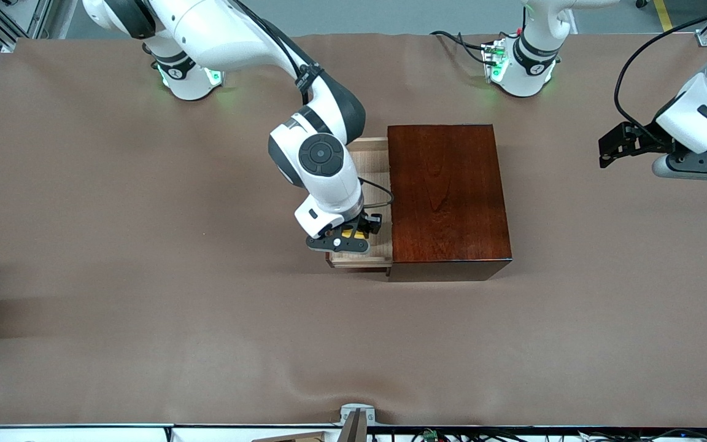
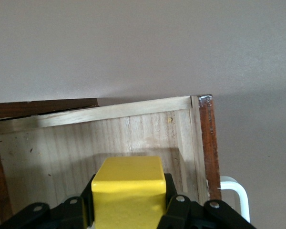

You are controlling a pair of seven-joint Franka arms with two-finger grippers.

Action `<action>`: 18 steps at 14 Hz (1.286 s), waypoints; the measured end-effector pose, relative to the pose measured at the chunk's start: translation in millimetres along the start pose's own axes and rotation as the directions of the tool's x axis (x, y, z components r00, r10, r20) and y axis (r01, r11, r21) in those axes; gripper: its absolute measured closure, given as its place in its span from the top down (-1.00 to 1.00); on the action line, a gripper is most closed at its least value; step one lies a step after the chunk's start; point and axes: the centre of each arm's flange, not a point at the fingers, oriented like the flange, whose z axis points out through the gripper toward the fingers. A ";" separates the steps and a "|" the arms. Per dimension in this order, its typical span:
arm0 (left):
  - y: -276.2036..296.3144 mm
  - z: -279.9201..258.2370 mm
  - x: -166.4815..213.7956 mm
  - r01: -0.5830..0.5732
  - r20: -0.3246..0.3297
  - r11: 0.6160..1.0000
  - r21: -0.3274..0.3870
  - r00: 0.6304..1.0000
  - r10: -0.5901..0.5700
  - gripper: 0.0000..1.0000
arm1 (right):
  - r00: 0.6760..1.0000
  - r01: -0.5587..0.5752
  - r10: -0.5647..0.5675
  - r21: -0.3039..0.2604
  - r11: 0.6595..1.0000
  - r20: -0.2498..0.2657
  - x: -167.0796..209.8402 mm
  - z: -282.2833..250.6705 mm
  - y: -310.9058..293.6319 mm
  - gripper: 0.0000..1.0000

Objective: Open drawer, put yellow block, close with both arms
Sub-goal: 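Carry the yellow cube over the open drawer with the right gripper, then release the cube into the drawer and withdraw the right gripper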

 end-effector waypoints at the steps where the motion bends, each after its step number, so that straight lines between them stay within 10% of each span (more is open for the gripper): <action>1: 0.0 0.0 0.0 0.000 0.000 1.000 0.000 1.000 0.000 1.00 | 1.000 0.001 -0.001 0.000 1.000 0.000 -0.7 0.0 -0.7 0.11; 5: -0.1 0.0 0.0 0.000 0.000 1.000 0.000 1.000 0.000 1.00 | 1.000 -0.011 0.011 -0.001 1.000 0.004 -9.6 1.2 -7.9 0.18; 10: -0.4 0.0 0.0 0.001 0.000 1.000 0.000 1.000 -0.001 1.00 | 1.000 -0.019 0.020 -0.023 1.000 0.016 -10.6 -1.6 -6.8 1.00; 18: -0.1 -0.1 0.1 0.000 0.000 1.000 0.000 1.000 0.000 1.00 | 0.997 -0.047 0.051 -0.072 0.996 0.052 -9.9 -156.4 24.7 1.00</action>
